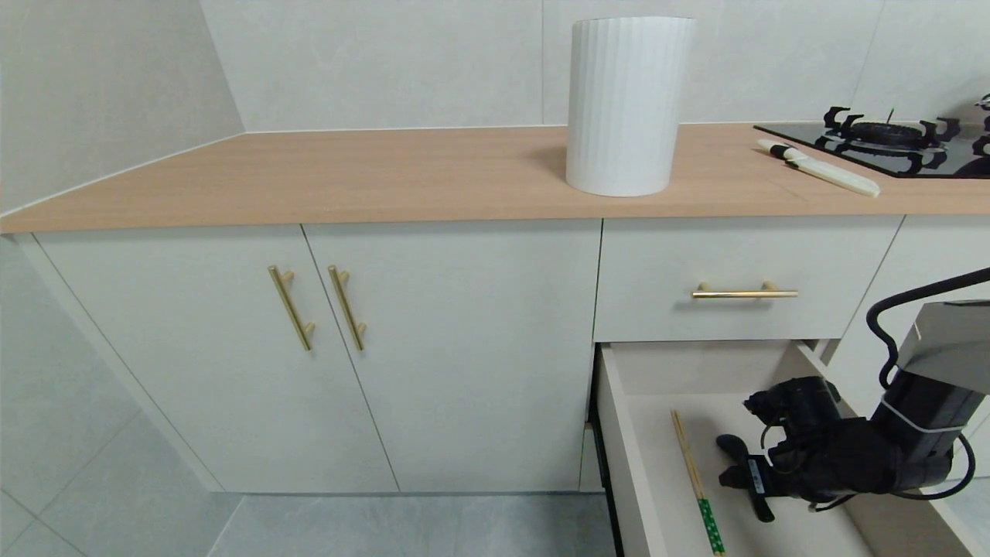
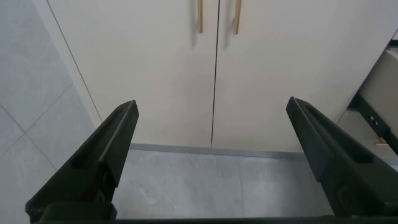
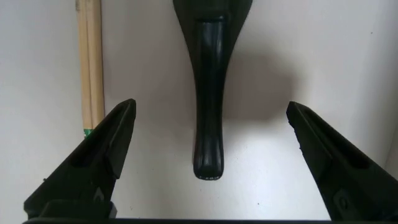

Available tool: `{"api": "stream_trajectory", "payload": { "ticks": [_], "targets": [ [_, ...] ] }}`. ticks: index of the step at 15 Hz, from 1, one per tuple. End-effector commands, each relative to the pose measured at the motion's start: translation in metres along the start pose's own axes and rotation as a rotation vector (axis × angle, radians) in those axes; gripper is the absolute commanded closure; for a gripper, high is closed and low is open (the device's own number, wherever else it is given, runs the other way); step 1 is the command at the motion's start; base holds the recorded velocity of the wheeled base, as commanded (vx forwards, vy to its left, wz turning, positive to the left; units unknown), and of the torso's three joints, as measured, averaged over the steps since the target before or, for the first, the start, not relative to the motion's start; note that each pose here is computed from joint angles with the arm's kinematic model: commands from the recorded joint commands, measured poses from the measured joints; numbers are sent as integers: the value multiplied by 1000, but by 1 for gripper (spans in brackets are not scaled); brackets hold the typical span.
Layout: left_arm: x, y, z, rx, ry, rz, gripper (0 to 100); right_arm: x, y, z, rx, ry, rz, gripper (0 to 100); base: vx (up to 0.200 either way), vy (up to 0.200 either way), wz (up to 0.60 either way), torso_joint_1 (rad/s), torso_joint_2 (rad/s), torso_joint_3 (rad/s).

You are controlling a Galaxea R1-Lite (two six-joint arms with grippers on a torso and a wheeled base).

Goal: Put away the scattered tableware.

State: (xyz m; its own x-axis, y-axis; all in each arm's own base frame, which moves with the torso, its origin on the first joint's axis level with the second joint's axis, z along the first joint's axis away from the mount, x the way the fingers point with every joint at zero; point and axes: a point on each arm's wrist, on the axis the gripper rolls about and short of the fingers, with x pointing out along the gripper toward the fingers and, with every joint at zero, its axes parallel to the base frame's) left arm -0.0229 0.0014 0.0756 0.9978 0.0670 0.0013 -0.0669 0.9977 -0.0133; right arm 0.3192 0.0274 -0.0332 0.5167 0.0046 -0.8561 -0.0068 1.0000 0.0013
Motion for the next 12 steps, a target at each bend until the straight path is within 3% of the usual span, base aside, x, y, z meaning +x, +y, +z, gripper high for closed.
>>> {"api": "stream_trajectory", "payload": {
  "ticks": [1, 5, 9, 12],
  "targets": [
    [0, 0, 0, -1, 0, 0, 0, -17, 0, 8, 3, -51, -10, 0, 0, 0, 0, 0, 0, 0],
    [0, 0, 0, -1, 0, 0, 0, -109, -3, 23, 15, -258, -8, 0, 0, 0, 0, 0, 0, 0],
    [0, 0, 0, -1, 0, 0, 0, -190, -5, 14, 8, -333, 9, 0, 0, 0, 0, 0, 0, 0],
    [0, 0, 0, -1, 0, 0, 0, -230, -5, -6, -8, -313, 22, 0, 0, 0, 0, 0, 0, 0]
  ]
}}
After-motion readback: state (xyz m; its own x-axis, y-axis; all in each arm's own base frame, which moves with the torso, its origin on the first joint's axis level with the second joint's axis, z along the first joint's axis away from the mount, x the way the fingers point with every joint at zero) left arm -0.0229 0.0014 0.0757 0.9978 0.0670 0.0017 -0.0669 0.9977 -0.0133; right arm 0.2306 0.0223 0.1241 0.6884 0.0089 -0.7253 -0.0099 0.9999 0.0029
